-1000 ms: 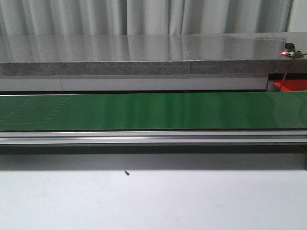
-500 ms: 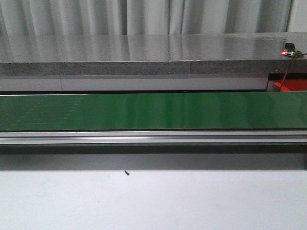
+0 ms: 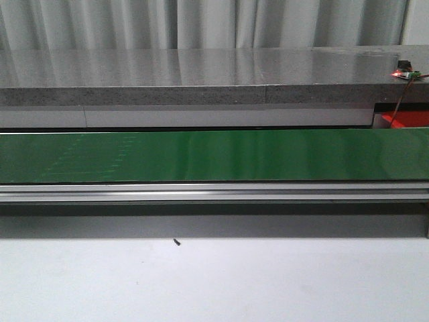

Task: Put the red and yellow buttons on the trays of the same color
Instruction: 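Carry the red button into the red tray and open the right gripper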

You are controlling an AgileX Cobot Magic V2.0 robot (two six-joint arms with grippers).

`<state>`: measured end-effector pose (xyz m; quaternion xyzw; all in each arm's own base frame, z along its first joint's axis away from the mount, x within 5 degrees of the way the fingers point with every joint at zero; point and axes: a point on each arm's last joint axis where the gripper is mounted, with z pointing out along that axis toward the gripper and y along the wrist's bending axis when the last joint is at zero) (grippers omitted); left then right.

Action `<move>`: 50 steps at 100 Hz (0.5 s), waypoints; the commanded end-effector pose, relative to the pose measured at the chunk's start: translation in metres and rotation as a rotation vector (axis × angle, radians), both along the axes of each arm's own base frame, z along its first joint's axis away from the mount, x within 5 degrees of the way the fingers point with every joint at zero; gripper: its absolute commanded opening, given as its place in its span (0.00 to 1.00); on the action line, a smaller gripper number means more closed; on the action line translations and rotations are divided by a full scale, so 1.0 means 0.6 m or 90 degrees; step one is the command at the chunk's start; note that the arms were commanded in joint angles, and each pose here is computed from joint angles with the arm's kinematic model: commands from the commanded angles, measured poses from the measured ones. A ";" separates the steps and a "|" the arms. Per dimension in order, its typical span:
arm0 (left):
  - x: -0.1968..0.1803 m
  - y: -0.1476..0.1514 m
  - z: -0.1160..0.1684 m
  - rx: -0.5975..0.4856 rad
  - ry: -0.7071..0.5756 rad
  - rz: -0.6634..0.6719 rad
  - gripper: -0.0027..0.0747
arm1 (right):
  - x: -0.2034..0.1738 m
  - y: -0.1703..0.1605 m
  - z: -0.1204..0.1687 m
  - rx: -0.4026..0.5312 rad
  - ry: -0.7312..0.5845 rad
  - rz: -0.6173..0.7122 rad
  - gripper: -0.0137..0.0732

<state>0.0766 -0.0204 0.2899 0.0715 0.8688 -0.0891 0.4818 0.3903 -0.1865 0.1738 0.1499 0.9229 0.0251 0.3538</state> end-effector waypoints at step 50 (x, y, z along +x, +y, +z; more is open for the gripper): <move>0.005 -0.001 0.023 -0.022 -0.055 0.006 0.01 | -0.034 0.055 0.183 -0.042 -0.106 0.082 0.47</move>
